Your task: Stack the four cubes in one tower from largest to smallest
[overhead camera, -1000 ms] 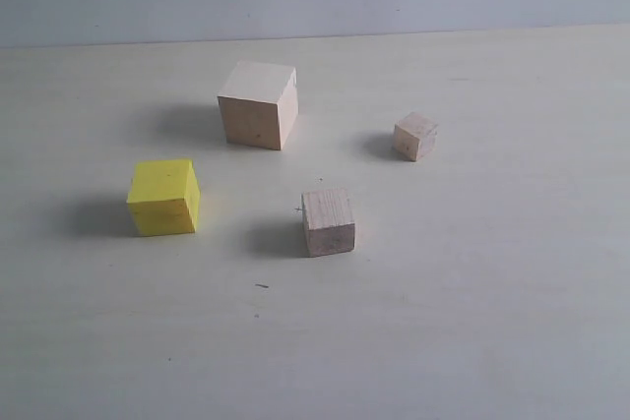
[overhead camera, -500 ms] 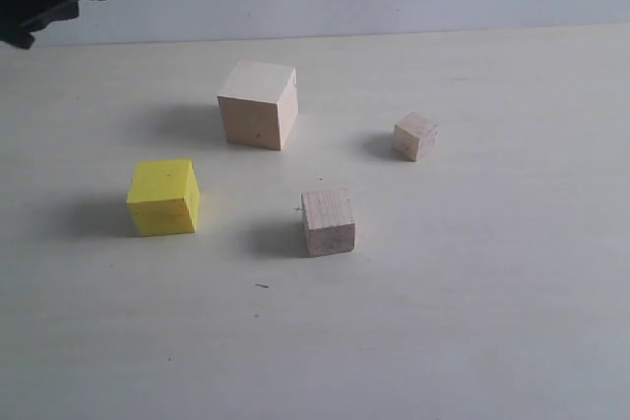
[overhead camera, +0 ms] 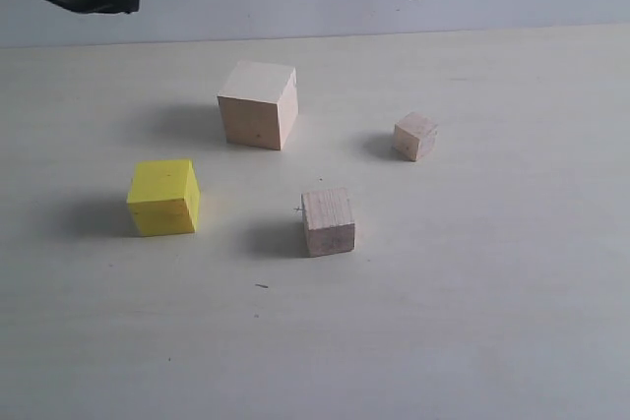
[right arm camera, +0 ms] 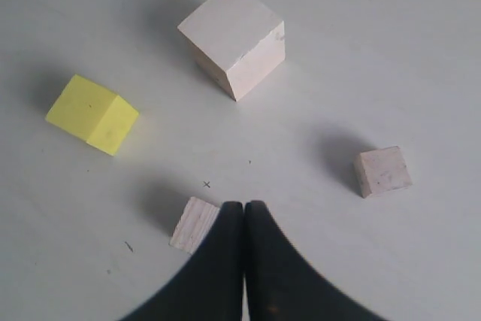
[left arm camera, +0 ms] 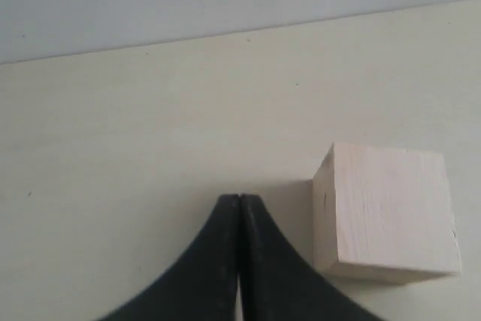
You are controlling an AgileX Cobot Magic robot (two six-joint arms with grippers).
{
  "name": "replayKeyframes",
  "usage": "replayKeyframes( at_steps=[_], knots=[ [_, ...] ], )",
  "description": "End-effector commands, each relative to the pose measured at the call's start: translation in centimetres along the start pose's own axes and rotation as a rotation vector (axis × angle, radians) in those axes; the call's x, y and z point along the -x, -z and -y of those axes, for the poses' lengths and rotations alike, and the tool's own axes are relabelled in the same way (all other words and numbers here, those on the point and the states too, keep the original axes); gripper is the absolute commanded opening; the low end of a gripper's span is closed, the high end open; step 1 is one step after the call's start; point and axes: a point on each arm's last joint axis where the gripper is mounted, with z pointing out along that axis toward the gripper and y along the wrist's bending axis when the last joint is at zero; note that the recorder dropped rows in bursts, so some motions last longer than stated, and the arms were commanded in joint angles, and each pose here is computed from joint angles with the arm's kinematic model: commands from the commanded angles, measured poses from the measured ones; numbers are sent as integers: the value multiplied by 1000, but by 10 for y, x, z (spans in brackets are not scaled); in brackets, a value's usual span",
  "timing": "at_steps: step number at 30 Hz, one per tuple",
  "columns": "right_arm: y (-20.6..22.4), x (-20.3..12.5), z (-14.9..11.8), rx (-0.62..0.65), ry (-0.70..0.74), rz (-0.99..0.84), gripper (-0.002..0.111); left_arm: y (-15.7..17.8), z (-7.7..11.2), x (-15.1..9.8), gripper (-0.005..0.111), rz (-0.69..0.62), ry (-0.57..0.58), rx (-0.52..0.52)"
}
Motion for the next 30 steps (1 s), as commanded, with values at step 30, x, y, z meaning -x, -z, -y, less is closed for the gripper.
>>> replayKeyframes(
  at_steps=[30],
  knots=[
    [2,-2,-2,9,2,-40,0,-172,18,1,0,-277,50,-230]
  ],
)
